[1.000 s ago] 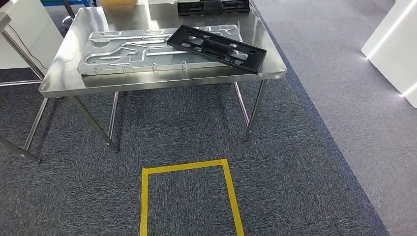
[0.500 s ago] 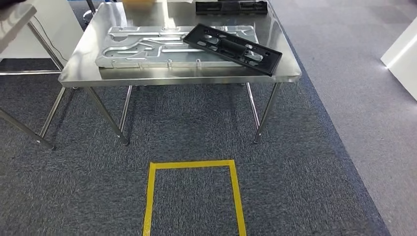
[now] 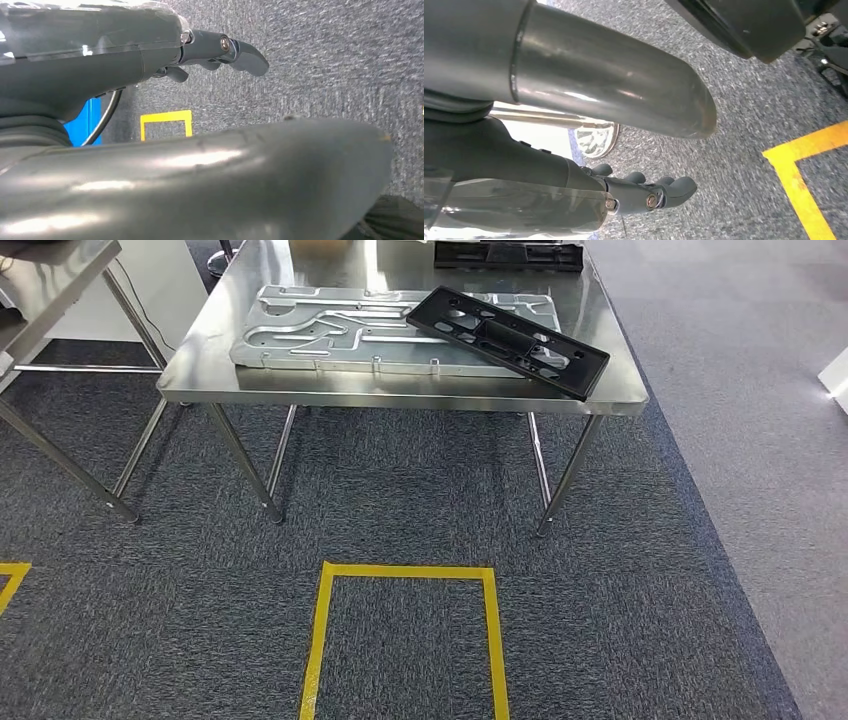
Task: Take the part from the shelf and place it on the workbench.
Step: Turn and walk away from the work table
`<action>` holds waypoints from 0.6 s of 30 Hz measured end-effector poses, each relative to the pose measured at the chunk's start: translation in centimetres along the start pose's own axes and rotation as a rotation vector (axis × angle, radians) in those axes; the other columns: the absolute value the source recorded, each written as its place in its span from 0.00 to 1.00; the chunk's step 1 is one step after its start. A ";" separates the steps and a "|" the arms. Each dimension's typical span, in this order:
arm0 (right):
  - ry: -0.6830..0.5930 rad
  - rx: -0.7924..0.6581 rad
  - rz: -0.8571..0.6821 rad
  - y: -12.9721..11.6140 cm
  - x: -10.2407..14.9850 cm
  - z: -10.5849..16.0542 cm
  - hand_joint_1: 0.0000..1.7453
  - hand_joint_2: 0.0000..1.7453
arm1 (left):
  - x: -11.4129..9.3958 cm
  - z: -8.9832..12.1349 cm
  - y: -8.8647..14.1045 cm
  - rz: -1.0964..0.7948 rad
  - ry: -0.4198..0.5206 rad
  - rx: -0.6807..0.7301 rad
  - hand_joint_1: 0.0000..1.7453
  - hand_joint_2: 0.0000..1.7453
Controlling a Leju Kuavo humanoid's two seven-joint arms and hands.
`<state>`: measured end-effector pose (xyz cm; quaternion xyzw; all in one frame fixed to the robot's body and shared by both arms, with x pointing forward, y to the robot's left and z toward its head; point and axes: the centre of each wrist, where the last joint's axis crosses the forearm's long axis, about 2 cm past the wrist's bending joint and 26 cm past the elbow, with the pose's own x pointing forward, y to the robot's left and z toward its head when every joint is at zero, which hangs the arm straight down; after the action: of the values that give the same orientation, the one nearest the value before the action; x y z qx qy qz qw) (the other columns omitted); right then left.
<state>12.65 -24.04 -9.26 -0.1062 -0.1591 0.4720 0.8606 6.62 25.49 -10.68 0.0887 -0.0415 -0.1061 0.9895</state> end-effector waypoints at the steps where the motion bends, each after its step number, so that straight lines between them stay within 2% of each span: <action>1: 0.000 0.001 -0.001 0.0 0.0 0.0 0.00 0.00 | 0.0 0.0 0.0 -0.001 0.001 -0.001 0.00 0.00; 18: -0.004 0.007 -0.016 0.5 -0.1 0.1 0.00 0.00 | -0.2 -0.1 0.2 -0.002 0.012 -0.002 0.00 0.00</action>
<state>12.18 -23.86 -9.37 -0.1007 -0.1600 0.4662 0.8643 6.50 25.72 -10.71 0.0884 -0.0354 -0.1068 0.9897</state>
